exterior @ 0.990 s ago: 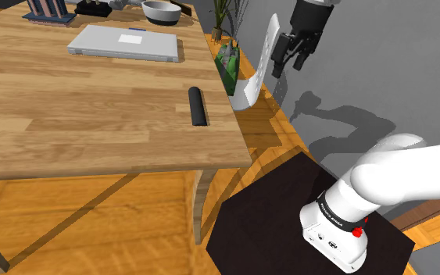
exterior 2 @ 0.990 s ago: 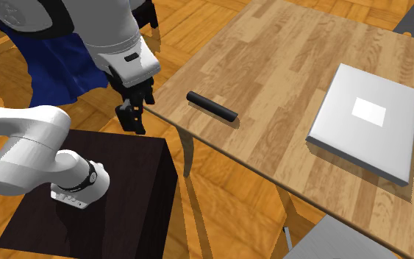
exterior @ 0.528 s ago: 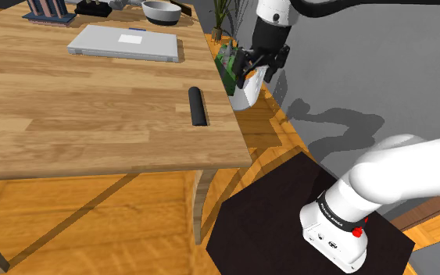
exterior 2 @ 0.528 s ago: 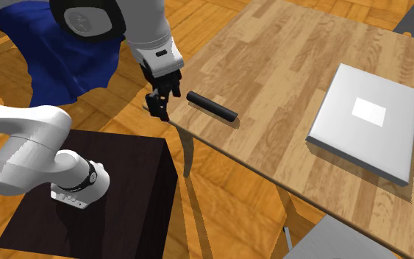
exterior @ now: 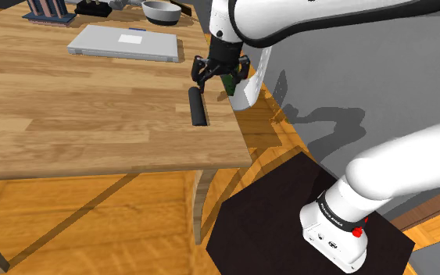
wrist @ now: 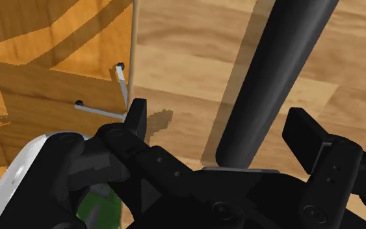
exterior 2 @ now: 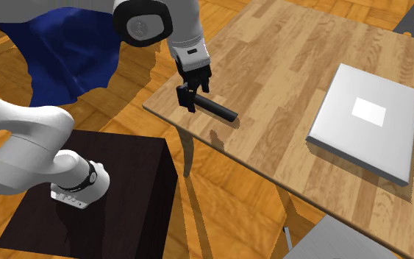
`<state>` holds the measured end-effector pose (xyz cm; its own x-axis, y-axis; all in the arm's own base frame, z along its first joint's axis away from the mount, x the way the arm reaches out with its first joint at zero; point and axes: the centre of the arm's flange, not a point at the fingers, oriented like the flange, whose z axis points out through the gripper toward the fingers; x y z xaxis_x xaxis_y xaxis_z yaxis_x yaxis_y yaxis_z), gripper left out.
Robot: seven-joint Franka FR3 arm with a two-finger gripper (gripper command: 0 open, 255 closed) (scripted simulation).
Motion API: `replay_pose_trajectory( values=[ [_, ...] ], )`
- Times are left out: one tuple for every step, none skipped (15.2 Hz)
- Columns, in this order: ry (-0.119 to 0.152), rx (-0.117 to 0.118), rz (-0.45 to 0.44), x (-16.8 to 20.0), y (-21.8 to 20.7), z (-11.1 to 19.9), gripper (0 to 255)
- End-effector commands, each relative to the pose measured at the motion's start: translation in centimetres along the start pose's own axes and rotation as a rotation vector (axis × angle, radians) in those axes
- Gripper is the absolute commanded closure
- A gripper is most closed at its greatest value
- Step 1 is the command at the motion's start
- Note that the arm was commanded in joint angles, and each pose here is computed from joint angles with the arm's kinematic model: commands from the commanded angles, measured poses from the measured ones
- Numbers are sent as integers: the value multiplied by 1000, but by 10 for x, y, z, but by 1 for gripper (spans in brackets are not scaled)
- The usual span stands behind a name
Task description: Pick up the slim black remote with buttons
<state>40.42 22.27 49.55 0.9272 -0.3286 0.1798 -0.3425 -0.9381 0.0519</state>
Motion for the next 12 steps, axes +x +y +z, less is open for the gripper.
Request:
replay_pose_trajectory(
  values=[
    [17, -1, 57, 8, -23, 11, 0],
    [25, -3, 83, 13, -33, 16, 0],
    [34, -5, 108, 18, -44, 22, 0],
    [39, -6, 125, 21, -51, 26, 0],
    [39, -6, 125, 21, -51, 31, 0],
    [39, -6, 125, 20, -52, 36, 0],
    [39, -6, 125, 19, -52, 41, 0],
    [39, -6, 125, 18, -52, 46, 0],
    [39, -6, 125, 17, -52, 52, 0],
    [39, -6, 125, 16, -53, 57, 0],
    [39, -6, 125, 15, -53, 62, 0],
    [39, -6, 125, 14, -53, 65, 0]
  ],
)
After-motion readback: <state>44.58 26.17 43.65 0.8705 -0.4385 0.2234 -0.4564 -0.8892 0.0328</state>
